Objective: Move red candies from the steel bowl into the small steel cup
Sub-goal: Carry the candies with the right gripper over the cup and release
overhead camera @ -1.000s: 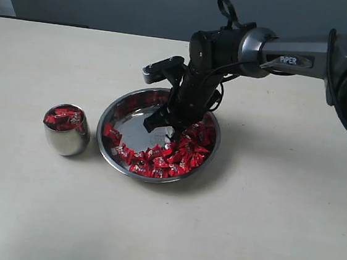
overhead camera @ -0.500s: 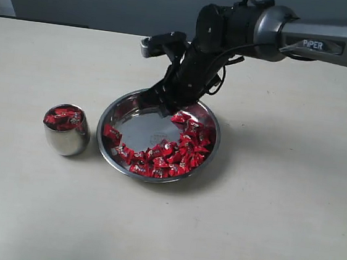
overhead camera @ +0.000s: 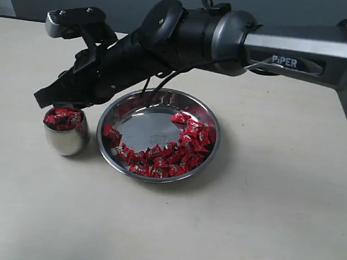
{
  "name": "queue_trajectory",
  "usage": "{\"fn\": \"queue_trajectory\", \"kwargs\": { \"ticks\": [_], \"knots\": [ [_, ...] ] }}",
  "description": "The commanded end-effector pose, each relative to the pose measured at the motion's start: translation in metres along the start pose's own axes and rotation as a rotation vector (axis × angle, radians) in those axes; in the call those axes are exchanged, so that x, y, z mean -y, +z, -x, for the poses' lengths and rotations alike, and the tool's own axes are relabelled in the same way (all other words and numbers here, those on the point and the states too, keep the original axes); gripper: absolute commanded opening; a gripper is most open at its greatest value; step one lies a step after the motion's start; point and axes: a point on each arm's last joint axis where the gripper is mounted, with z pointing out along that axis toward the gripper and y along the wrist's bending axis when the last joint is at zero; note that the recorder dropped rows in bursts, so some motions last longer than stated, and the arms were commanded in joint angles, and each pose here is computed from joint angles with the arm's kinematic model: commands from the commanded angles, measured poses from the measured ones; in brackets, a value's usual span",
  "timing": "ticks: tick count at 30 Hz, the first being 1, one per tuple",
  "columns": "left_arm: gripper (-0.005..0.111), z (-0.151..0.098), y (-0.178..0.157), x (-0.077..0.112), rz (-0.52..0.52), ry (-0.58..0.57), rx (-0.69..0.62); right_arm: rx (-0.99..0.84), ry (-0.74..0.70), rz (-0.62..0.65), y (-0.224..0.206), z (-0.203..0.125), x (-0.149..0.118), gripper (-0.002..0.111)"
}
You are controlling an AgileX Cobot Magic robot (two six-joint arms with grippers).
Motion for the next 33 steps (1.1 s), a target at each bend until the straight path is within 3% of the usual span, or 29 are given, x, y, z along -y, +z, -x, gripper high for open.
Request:
{"fn": "queue_trajectory", "kwargs": {
  "ticks": [1,20,27,33],
  "knots": [
    [0.000,-0.001,0.000,0.000,-0.002,-0.001,0.002,0.008,-0.024,-0.015,0.009,-0.002,-0.002,0.004],
    [0.000,-0.001,0.000,0.000,-0.002,-0.001,0.002,-0.031,-0.008,-0.028,0.027,-0.016,0.007,0.005],
    [0.000,-0.001,0.000,0.000,-0.002,-0.001,0.002,-0.031,-0.008,-0.028,0.027,-0.016,0.007,0.029],
    [0.000,-0.001,0.000,0.000,-0.002,-0.001,0.002,-0.023,-0.008,-0.036,0.027,-0.015,0.008,0.029]
  ]
}}
